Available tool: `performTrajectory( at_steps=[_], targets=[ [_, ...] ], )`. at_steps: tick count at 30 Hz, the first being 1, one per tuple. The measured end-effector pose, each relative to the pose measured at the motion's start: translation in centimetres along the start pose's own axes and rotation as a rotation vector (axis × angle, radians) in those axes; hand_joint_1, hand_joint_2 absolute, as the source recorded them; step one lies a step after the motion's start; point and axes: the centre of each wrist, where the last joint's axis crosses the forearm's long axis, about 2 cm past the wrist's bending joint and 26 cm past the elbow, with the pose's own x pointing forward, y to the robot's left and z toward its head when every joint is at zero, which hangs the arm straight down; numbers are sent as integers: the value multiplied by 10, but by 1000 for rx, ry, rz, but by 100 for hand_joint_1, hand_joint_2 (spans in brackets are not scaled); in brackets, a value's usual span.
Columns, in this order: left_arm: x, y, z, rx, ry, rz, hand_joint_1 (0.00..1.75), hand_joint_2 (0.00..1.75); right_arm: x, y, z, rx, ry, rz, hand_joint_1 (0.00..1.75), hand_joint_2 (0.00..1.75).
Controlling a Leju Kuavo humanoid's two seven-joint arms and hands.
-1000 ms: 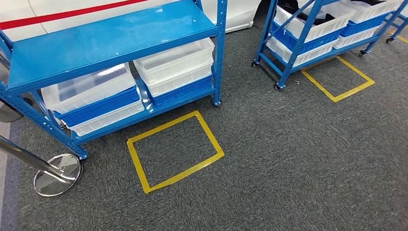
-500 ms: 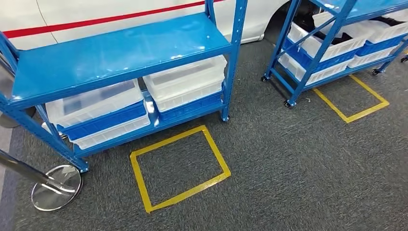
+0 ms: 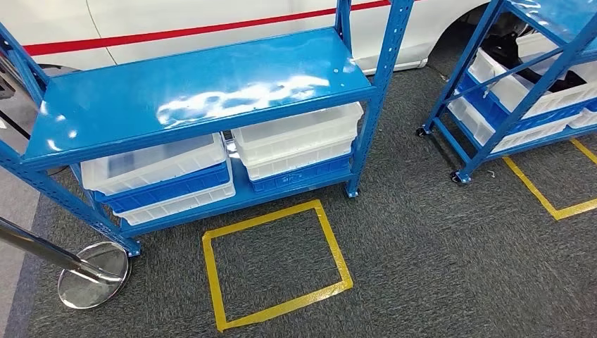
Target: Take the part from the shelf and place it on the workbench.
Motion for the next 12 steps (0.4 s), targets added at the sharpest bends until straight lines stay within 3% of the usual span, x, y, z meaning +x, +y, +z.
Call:
performTrajectory(
  at_steps=[12],
  targets=[
    [-6, 1, 0, -12, 18, 5, 0, 0, 6, -1, -1, 0, -9, -18, 0, 0]
  ],
)
